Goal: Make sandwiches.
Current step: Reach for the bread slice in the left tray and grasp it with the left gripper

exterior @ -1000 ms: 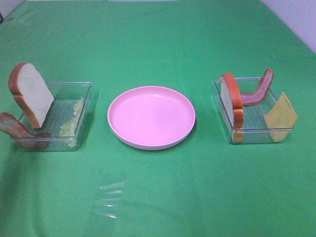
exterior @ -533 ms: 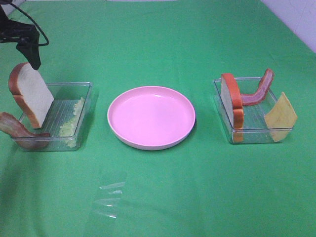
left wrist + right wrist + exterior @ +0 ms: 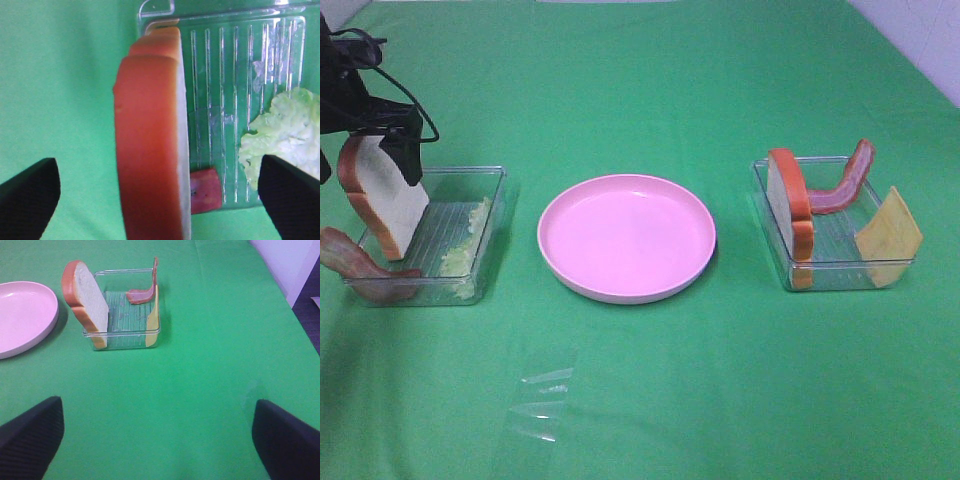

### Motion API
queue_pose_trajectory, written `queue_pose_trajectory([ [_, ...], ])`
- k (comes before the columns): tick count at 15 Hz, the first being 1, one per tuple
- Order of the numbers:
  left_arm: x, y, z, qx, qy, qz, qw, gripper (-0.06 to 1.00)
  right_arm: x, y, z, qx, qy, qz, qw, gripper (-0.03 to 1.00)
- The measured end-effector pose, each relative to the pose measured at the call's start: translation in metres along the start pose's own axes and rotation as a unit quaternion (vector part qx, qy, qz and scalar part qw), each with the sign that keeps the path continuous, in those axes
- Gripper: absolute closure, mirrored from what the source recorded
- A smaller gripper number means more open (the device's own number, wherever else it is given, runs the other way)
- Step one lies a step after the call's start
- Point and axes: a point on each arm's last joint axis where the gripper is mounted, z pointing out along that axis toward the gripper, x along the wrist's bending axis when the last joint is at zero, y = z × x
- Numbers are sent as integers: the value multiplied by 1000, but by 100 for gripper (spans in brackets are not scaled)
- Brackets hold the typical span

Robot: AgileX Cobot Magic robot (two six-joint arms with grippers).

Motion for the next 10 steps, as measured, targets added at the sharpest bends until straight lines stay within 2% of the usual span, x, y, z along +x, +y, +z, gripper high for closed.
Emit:
queue_pose_trajectory([
  [1, 0, 0, 0, -1, -2, 4, 1000, -5, 0, 0, 0, 0, 0, 0, 1000, -2],
  [3, -1, 0, 0, 0, -4, 10, 1000, 14, 0, 0, 0, 0, 0, 0, 1000, -2],
  [5, -1, 0, 0, 0, -7, 0, 1000, 23, 0, 0, 0, 0, 0, 0, 1000, -2],
  [10, -3, 0, 0, -2, -15, -14, 1000, 27, 0, 0, 0, 0, 0, 0, 1000, -2],
])
